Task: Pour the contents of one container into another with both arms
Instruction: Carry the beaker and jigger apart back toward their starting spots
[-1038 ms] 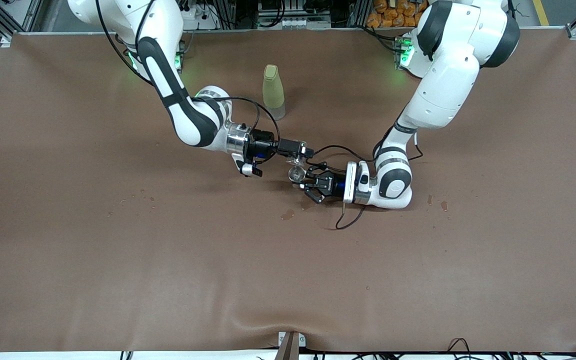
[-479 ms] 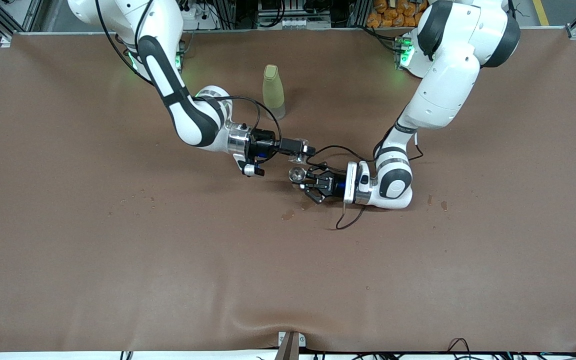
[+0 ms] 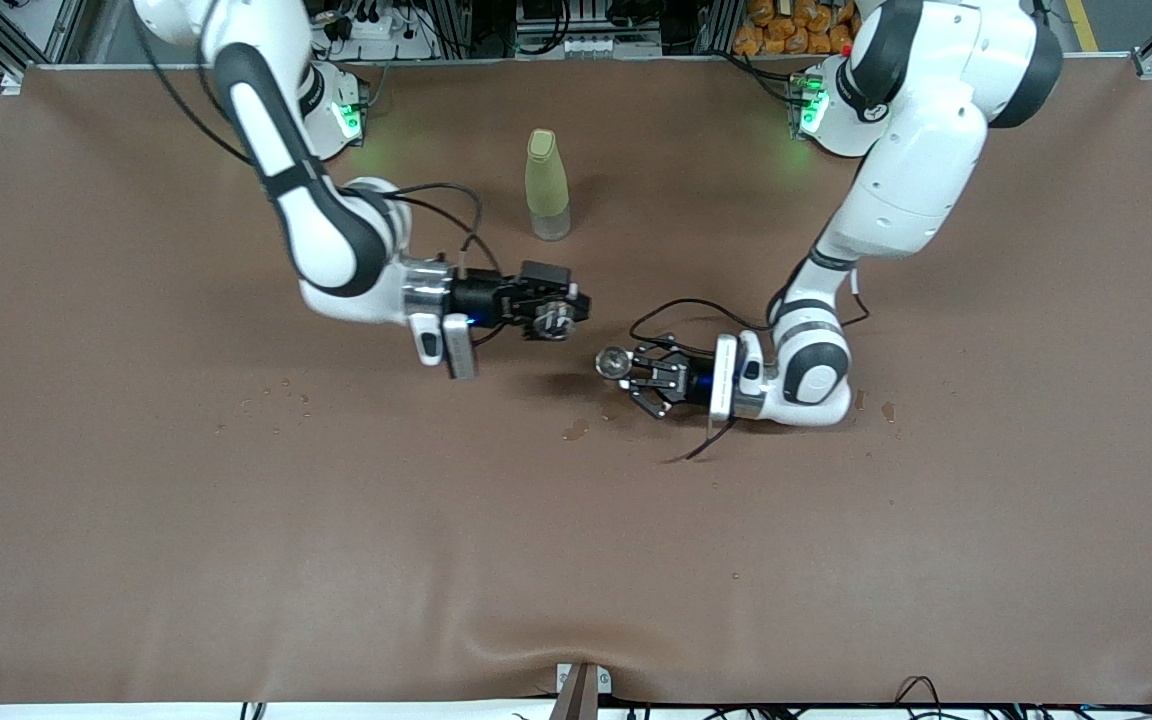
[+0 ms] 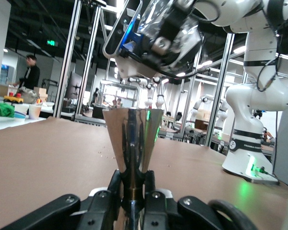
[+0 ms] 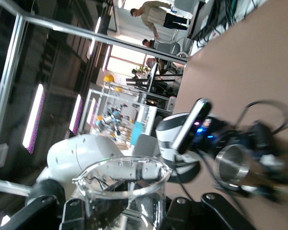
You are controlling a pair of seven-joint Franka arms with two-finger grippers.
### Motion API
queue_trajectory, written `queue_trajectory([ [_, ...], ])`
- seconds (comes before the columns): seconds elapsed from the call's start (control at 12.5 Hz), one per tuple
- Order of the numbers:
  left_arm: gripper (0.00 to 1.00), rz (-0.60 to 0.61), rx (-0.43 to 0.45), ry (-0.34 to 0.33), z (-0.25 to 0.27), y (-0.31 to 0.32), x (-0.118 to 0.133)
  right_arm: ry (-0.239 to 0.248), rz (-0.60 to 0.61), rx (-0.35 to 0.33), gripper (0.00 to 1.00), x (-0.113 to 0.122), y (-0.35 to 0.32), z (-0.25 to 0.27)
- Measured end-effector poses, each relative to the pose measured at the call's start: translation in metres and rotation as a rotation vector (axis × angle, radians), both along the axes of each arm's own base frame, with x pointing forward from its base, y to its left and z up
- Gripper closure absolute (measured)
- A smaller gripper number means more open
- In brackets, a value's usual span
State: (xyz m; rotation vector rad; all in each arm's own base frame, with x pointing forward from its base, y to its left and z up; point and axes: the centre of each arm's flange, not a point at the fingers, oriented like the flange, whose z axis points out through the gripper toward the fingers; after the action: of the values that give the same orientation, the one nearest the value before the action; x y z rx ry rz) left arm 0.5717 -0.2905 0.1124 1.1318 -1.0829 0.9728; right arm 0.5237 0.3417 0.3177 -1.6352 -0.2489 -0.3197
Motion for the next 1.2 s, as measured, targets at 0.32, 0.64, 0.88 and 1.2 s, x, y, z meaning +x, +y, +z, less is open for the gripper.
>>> queue_trajectory([
  [0.32, 0.78, -0.015, 0.089, 0.002, 0.001, 0.114, 0.025, -0.223, 0.157, -0.030, 0.83, 0.024, -0.103, -0.001],
  [0.64, 0.78, 0.020, 0.121, -0.006, 0.003, 0.242, 0.035, -0.363, 0.274, -0.049, 0.83, 0.026, -0.213, -0.012],
  [0.88, 0.78, -0.001, 0.199, -0.038, 0.009, 0.322, 0.035, -0.497, 0.307, -0.074, 0.83, 0.023, -0.276, -0.022],
  [1.2, 0.78, 0.031, 0.165, -0.037, 0.009, 0.375, 0.022, -0.710, 0.332, -0.087, 0.83, 0.016, -0.325, -0.048],
])
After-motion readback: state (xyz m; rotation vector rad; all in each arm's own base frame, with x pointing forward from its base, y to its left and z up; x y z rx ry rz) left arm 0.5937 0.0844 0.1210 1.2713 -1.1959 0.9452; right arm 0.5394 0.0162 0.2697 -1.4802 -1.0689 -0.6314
